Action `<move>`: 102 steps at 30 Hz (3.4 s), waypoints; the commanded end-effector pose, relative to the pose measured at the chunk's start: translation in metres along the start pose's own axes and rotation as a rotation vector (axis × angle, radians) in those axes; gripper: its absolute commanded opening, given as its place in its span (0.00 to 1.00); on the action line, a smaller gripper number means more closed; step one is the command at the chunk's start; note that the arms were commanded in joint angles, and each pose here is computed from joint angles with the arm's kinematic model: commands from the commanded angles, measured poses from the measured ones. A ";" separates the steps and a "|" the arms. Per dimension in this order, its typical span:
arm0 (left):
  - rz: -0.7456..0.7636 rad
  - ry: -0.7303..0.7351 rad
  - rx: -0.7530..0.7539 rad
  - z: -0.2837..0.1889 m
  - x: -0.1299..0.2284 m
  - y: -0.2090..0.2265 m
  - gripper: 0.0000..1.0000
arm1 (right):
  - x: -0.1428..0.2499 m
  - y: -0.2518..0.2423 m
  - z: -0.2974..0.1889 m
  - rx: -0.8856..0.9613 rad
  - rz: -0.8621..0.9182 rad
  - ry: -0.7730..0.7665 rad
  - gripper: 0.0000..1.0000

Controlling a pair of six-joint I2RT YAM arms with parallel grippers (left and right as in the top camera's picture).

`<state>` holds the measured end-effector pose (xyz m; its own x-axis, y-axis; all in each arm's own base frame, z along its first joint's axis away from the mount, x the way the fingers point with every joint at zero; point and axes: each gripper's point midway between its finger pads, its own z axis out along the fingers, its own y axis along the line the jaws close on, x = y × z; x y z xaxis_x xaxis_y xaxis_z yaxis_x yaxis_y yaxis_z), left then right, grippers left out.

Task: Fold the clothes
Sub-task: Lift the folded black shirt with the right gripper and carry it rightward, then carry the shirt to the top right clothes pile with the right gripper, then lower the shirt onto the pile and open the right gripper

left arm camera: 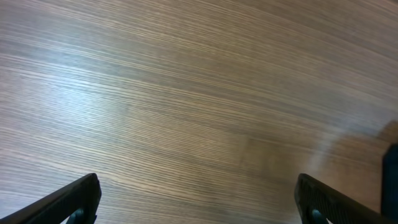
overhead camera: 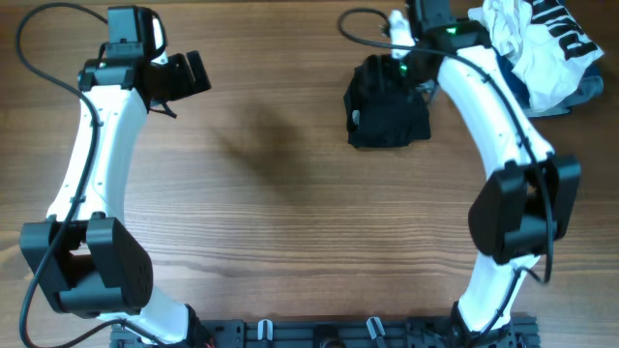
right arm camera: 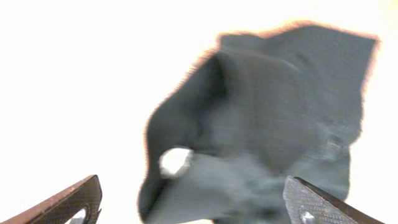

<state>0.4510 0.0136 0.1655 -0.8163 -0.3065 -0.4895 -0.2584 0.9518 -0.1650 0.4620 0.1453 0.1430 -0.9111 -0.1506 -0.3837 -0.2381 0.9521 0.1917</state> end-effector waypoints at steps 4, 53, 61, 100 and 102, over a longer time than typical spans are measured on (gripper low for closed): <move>-0.115 -0.024 -0.094 -0.002 -0.015 0.059 1.00 | 0.005 0.048 0.002 0.056 -0.044 -0.001 0.96; -0.264 0.074 -0.107 -0.010 0.005 0.117 1.00 | -0.020 -0.020 -0.041 0.460 -0.113 -0.003 0.04; -0.264 0.073 -0.106 -0.010 0.005 0.117 1.00 | -0.051 -0.052 -0.142 0.515 -0.125 -0.209 0.04; -0.286 0.001 -0.039 -0.007 -0.014 0.098 1.00 | -0.126 -0.338 -0.119 0.971 -0.415 -0.284 0.04; -0.285 -0.005 -0.038 -0.007 -0.016 0.098 1.00 | -0.125 -0.325 -0.119 0.952 -0.431 -0.264 0.04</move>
<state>0.4287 0.1147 0.1620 -0.7133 -0.5519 -0.4320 -0.4979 0.8328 -0.2419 0.6141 -0.2027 0.2027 -0.7237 -0.5487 -0.4186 -0.0654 0.6583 -0.7499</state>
